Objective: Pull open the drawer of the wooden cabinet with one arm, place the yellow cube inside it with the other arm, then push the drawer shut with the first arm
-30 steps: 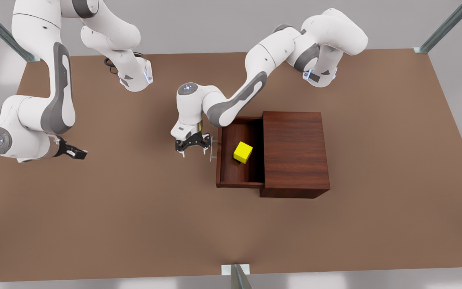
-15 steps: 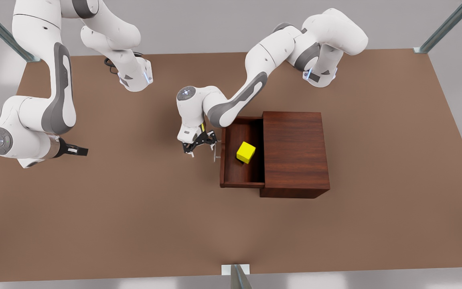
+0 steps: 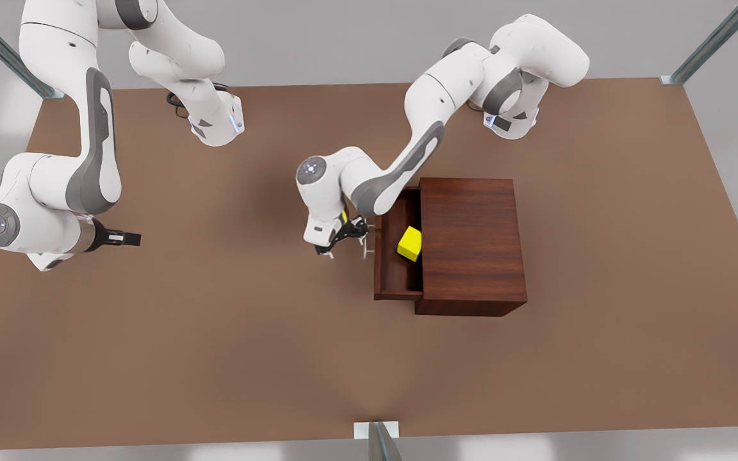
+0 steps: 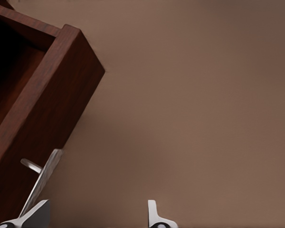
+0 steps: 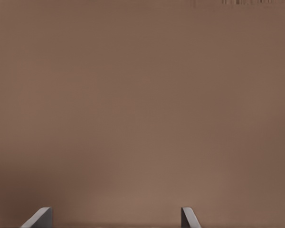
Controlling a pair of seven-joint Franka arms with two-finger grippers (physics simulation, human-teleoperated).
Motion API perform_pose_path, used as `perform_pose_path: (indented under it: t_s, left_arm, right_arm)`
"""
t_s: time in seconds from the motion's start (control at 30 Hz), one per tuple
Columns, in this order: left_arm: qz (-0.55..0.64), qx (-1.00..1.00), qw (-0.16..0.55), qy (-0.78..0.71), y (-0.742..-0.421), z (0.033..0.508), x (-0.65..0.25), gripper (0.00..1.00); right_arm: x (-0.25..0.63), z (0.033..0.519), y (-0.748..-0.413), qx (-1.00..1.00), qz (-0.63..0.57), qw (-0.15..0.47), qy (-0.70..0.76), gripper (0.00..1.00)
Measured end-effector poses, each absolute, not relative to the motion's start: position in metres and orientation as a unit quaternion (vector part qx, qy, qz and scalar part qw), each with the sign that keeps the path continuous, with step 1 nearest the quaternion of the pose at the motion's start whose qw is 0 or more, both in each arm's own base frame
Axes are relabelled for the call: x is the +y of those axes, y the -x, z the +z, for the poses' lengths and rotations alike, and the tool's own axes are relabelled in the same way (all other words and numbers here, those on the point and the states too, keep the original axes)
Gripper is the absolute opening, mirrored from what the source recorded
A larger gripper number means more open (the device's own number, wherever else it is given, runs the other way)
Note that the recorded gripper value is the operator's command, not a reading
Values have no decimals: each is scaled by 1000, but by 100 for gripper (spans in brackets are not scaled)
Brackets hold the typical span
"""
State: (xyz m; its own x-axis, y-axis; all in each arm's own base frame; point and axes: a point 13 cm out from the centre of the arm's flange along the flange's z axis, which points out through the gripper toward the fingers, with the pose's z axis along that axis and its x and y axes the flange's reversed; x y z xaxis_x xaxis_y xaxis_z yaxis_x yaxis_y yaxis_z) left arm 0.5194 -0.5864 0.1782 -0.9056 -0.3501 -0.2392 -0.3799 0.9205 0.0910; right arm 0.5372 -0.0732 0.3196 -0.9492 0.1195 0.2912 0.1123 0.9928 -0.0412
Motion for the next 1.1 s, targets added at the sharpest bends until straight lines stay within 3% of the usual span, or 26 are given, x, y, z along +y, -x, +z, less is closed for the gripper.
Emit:
perform_pose_path:
  t_s: [0.87,0.93,1.0,1.1]
  left_arm:
    - [81,987,79,111,-525,169,-479,100]
    - [52,987,86,121,-539,205,-494,100]
    - [19,983,95,155,-570,300,-468,100]
    - [2,963,73,261,-638,413,-272,100]
  right_arm:
    - [-74,321,-538,-989,8,147,29,100]
    - [-74,321,-539,-989,8,146,28,100]
    - [-74,322,-539,-989,8,146,27,100]
    - [-74,322,-539,-989,7,146,26,100]
